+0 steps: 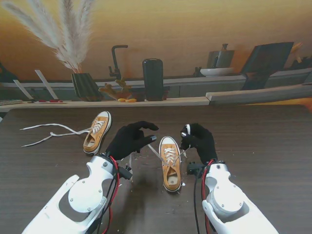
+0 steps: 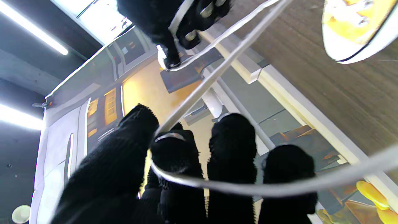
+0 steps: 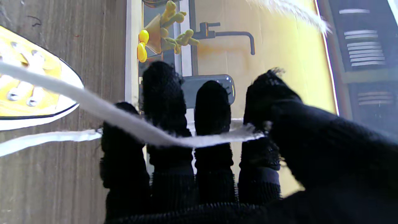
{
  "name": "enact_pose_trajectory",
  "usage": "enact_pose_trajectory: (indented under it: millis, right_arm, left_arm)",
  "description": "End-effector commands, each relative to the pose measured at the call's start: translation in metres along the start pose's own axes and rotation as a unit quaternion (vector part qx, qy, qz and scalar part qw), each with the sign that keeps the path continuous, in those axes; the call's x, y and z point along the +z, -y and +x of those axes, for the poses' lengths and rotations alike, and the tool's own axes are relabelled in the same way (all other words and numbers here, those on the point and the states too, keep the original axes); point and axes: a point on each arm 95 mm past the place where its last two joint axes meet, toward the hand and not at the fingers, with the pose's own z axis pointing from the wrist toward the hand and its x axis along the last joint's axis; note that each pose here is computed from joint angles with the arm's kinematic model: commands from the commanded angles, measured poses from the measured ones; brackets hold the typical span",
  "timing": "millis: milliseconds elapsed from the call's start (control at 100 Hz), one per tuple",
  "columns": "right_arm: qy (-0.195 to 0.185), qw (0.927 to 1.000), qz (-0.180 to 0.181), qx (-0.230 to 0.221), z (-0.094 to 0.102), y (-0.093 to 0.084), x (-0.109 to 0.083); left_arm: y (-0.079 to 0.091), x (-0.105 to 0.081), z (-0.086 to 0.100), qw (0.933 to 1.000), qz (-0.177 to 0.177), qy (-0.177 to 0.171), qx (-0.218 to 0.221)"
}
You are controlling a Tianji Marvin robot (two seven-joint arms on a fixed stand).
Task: Tie the shoelaces into a bow on the shoes
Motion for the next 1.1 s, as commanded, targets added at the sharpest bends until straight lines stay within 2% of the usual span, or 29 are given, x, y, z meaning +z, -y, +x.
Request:
enact_pose_trajectory:
  millis: [0, 280, 450, 550, 790, 1090]
  right_arm:
    - [-0.008, 0.9999, 0.015, -0.001, 0.002, 0.004, 0.007]
    - [-0.022, 0.9982, 0.054, -0.016, -0.006, 0.009, 0.022]
    - [-0.046, 0.9936, 0.089, -0.052, -0.011, 0.006, 0.029]
    - [-0.060, 0.9873, 0.117, -0.089, -0.013, 0.002, 0.033]
    - [-0.080, 0.9650, 0.187, -0.165, -0.011, 0.002, 0.041]
    - [-0.078, 0.9521, 0.215, -0.203, -0.015, 0.013, 0.052]
  left_arm:
    - [0.007, 0.011, 0.021, 0.9997, 0.002, -0.026, 0.004]
    - [0.016, 0.031, 0.046, 0.9983, 0.020, -0.054, 0.012]
    - [0.020, 0.041, 0.056, 0.9974, 0.028, -0.065, 0.014]
    - [0.021, 0.048, 0.062, 0.9969, 0.030, -0.072, 0.014]
    - [0.017, 0.061, 0.073, 0.9955, 0.039, -0.086, 0.004]
    - [0.014, 0.068, 0.087, 0.9926, 0.051, -0.110, -0.008]
